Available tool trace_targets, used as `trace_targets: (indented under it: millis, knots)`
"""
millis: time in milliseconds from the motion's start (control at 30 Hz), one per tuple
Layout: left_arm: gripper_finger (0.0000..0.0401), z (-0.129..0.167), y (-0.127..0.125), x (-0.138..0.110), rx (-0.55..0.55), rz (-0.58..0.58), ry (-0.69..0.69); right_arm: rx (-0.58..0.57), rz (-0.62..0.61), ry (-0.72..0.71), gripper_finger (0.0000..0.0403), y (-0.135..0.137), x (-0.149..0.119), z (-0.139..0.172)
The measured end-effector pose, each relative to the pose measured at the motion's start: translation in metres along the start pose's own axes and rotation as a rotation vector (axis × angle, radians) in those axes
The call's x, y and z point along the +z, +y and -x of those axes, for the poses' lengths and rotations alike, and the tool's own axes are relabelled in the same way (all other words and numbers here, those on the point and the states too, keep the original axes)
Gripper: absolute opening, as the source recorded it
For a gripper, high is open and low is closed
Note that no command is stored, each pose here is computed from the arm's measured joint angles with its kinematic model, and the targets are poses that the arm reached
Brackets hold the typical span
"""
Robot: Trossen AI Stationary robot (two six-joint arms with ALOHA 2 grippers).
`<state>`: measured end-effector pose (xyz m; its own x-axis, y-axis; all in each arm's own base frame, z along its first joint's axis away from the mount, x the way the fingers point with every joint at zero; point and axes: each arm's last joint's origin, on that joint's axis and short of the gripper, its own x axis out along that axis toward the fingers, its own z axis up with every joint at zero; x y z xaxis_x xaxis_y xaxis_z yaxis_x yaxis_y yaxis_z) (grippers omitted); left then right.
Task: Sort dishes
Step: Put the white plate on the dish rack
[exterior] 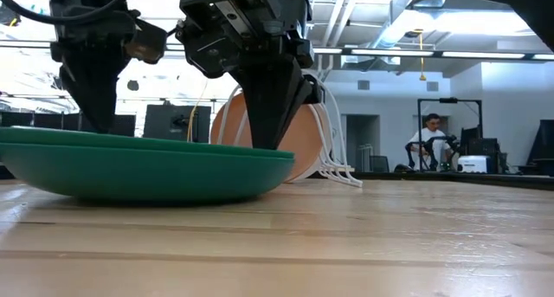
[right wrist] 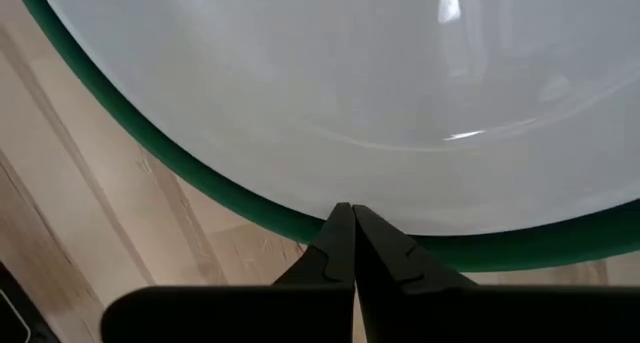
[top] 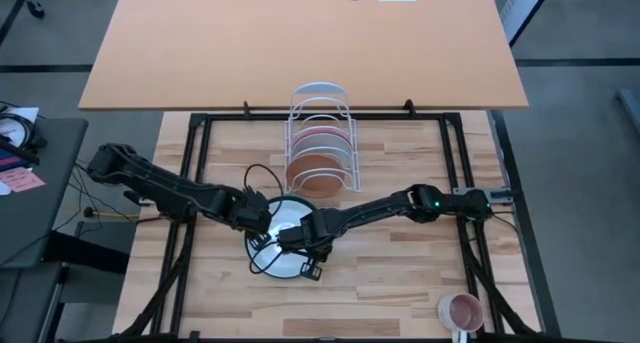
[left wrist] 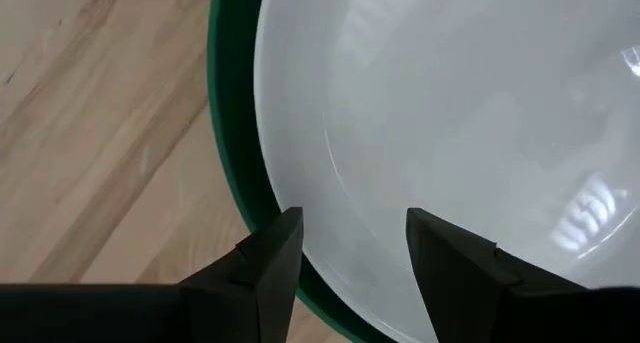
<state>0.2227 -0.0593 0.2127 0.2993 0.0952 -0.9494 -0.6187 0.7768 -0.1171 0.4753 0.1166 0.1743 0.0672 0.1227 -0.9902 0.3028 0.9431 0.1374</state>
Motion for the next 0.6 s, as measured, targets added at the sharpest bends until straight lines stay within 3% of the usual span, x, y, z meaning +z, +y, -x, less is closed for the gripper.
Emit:
trace_targets:
  millis: [600]
  knots:
    - [0.0174,0.0046,0.0025,0.0001,0.006,0.022,-0.026,0.005,0.001,-0.003,0.0004,0.0005,0.0005,-0.0012]
